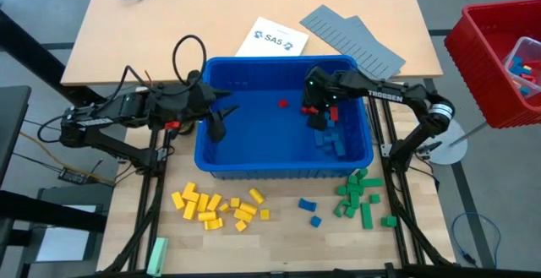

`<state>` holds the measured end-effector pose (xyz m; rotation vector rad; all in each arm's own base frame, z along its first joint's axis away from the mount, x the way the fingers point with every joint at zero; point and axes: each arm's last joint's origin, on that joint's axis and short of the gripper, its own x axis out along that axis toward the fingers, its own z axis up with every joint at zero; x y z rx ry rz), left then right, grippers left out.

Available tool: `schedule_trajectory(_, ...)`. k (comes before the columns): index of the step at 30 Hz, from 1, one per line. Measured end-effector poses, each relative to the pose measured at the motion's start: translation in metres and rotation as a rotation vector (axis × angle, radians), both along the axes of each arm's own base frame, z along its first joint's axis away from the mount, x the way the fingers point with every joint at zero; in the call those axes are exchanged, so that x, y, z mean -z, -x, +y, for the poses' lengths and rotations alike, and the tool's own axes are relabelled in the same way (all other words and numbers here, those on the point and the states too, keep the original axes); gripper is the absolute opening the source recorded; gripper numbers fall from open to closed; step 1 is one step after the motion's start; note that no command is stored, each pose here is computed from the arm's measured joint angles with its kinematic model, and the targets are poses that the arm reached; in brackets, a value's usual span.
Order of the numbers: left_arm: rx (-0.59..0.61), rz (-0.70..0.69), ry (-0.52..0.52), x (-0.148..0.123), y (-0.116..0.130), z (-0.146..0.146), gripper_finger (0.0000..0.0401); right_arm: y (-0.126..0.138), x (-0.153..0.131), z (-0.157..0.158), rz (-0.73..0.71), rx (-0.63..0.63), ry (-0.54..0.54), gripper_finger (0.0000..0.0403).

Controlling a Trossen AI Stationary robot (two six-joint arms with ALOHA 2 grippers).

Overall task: Sort blocks
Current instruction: Remove the blue block from the blue bin

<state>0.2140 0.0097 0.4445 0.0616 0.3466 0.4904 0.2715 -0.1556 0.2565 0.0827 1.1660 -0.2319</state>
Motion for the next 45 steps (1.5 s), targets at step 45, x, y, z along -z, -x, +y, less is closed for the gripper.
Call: schedule_trajectory(45,0.306,0.387,0.282,0.055,-0.035,-0.030,0.0202,0.073,-0.113,0.153,-0.416,-0.336,-0.239,0.0283)
